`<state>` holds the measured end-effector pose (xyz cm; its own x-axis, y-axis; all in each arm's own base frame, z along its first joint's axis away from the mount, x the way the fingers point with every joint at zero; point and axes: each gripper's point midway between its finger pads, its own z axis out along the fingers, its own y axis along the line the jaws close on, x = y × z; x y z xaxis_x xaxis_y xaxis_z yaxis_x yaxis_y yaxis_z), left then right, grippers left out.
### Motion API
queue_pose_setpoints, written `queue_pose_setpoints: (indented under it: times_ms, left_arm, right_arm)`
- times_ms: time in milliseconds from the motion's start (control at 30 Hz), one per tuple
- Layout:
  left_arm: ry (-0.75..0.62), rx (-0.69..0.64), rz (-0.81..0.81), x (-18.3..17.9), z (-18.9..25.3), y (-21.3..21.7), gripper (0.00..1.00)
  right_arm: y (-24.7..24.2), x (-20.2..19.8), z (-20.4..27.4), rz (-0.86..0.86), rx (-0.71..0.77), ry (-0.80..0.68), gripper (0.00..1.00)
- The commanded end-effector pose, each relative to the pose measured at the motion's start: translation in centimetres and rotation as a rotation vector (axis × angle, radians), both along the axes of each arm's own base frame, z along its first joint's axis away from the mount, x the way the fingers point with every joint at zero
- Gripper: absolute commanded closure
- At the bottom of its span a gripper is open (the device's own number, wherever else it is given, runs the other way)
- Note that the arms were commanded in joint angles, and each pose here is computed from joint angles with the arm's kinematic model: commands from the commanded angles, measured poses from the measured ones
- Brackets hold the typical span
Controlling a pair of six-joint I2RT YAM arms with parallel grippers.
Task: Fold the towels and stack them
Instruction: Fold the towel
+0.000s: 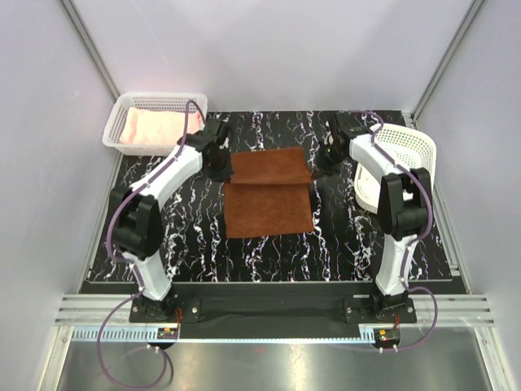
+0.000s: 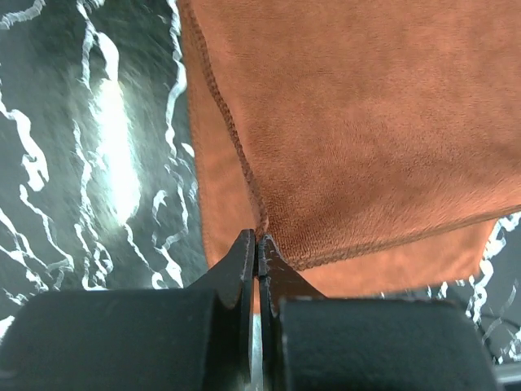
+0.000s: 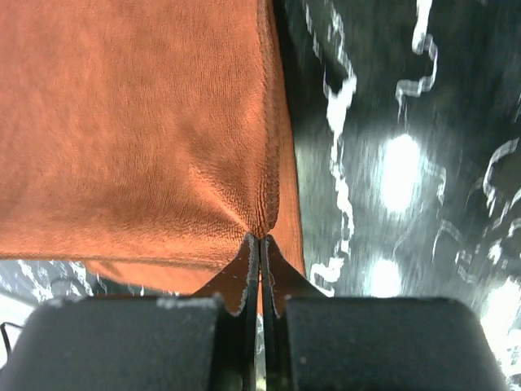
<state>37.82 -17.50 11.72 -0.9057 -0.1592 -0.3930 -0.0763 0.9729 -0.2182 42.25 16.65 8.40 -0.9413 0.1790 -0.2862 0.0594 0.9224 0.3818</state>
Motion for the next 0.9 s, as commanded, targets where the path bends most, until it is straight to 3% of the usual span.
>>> queue_pose_setpoints:
  times_ms: [0,333,567,667,867]
  left_arm:
    - [-0.030,-0.052,-0.024,-2.0,1.3,-1.6,1.00]
    - [0.020,0.017,-0.034,-7.8,-2.6,-0.9,1.00]
    - [0.038,0.024,-0.032,-8.9,-3.6,-0.8,1.00]
    - [0.016,0.032,-0.020,-8.5,-2.5,-0.7,1.00]
    - [-0.103,0.108,0.003,-5.1,4.8,0.0,1.00]
  right_arm:
    - [0.8,-1.7,3.5,0.019,0.065,-0.075,1.00]
    - [0.3,-7.6,-0.2,0.008,0.085,0.000,1.00]
    - [0.9,-8.8,-1.6,0.001,0.132,0.018,1.00]
    - [1.1,-8.2,-0.8,0.001,0.136,0.005,1.00]
    - [1.1,-5.4,5.0,-0.002,0.110,-0.081,1.00]
